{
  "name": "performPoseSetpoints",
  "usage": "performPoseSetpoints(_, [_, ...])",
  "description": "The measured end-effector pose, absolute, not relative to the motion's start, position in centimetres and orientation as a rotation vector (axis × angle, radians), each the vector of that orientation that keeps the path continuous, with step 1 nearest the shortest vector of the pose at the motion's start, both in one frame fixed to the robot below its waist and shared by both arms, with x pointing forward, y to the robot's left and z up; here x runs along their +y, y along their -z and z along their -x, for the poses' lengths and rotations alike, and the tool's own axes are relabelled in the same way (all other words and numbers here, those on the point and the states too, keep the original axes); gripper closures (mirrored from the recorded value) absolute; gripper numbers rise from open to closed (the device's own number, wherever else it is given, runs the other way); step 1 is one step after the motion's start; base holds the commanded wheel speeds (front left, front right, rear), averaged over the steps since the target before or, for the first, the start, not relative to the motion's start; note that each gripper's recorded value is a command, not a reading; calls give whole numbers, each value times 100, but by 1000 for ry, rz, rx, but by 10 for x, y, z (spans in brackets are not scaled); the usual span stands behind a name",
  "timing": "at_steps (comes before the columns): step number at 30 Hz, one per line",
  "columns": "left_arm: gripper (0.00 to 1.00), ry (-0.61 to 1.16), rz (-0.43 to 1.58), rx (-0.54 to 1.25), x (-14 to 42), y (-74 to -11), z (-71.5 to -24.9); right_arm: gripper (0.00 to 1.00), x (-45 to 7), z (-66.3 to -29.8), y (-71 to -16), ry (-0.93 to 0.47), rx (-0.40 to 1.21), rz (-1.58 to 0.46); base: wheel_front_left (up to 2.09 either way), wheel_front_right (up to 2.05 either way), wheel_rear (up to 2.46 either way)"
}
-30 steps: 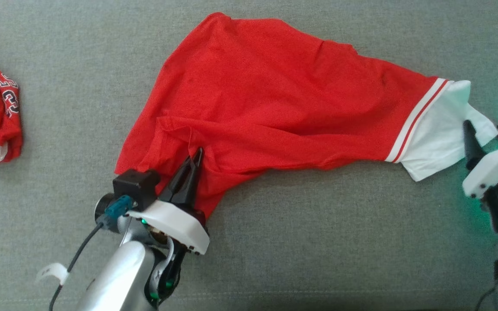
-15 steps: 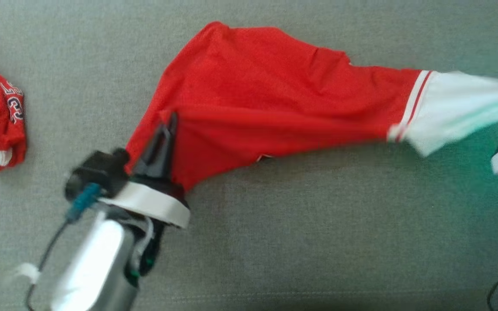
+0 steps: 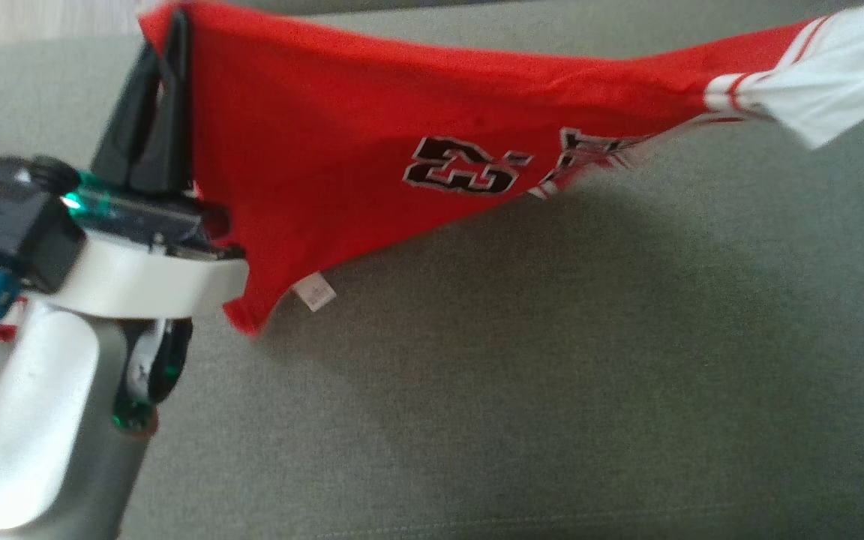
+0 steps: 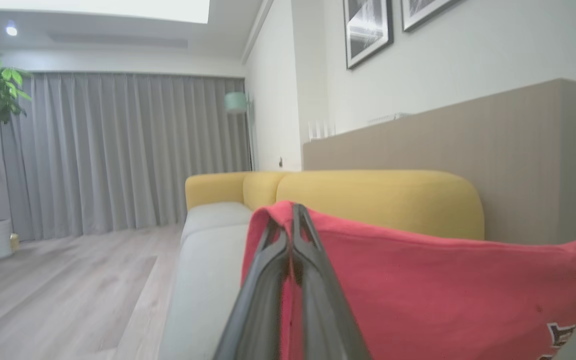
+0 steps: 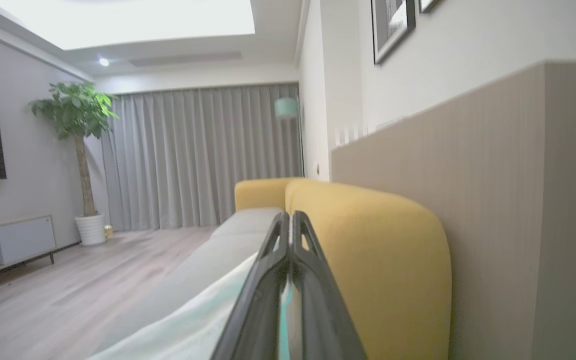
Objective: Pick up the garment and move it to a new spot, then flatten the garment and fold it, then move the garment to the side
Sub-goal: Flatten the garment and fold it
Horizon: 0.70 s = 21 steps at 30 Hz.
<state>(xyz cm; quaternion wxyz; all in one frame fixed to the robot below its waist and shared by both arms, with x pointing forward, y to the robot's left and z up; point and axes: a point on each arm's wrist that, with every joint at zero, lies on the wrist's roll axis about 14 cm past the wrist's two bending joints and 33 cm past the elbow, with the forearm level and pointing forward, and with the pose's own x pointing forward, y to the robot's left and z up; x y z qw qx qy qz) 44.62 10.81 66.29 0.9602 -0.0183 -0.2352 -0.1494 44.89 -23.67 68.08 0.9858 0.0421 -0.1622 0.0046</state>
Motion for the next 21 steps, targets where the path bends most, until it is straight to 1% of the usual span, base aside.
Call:
performPoseSetpoints(3, [100,317,27,-562,105,-697,-434,100,-233,-429,-724,-16,-454,-49,0,0,0])
performPoseSetpoints(6, [100,327,18,-625,103,-722,-421,100,-233,-411,-753,-10,-533,-18,0,0,0])
performPoseSetpoints(8, [100,328,19,-658,103,-735,-415,100,-234,-404,-763,-3,-552,-6,0,0,0])
performPoseSetpoints(11, [100,331,15,-681,103,-745,-408,100,-235,-398,-770,2,-559,1,0,0,0])
performPoseSetpoints(14, [100,326,16,-684,103,-747,-406,100,-233,-399,-767,-3,-539,-6,0,0,0])
performPoseSetpoints(18, [100,324,23,-657,104,-742,-410,100,-232,-409,-754,-9,-494,-22,0,0,0])
performPoseSetpoints(21, [100,324,41,-602,105,-727,-424,100,-230,-425,-737,-26,-438,-54,0,0,0])
